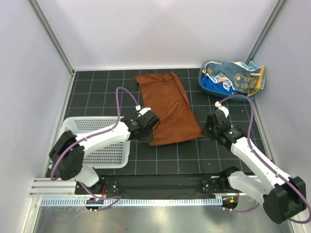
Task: Fold and stack the towels
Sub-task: Flatten out the crumpled towel
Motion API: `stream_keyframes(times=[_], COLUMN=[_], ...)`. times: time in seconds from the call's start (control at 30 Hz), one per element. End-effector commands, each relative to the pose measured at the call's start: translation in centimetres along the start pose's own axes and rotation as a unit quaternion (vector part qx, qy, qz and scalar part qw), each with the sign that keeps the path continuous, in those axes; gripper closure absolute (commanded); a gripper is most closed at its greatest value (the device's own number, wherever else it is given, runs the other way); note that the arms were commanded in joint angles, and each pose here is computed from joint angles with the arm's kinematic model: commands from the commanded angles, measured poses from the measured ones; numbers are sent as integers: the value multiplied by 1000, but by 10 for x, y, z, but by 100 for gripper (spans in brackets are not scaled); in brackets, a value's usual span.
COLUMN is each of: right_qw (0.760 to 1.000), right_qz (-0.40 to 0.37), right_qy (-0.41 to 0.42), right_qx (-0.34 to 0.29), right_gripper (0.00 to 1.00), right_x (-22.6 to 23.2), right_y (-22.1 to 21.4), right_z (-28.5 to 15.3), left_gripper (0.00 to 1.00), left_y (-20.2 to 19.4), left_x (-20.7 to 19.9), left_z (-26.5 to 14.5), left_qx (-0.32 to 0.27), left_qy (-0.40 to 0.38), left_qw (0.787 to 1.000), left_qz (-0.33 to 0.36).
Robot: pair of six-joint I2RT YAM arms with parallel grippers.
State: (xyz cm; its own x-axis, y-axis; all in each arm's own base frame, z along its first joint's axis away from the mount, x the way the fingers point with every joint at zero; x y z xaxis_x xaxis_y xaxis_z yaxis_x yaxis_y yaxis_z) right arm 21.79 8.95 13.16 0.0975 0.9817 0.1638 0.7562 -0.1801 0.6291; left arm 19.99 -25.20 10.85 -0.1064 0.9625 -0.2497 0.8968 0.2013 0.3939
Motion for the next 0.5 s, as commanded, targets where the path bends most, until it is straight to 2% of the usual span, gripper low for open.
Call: stream_keyframes(times=[0.0,0.23,0.47], right_qw=[999,996,993], right_qz=[36,81,87], right_qy=[-1,32,61], right_qx=[29,35,60], right_gripper=[99,99,99], right_x=[-6,-5,2], right_y=[-19,-38,-61], right_z=[-14,-35,-49], left_gripper=[100,100,100], left_y=[-12,-33,-59], left_x=[17,32,53], left_z=[-17,-24,-20], left_qx=[24,67,110], left_qy=[11,4,29], left_qw=[999,997,993], left_qz=[20,29,42])
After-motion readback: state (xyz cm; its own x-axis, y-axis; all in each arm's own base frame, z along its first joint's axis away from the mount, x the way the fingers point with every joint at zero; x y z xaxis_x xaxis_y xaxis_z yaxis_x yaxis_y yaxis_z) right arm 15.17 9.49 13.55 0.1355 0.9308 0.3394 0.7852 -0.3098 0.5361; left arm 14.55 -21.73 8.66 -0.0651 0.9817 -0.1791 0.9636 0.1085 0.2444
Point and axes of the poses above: each gripper's point midway between its finger pads, its own z axis out along the fingers, its own x axis along the line the jaws close on, y = z × x, the point moved 4 cm from there along -z, back along the fingers, and after that the axes turned 9 degrees about -z, right-handed, at the moved point
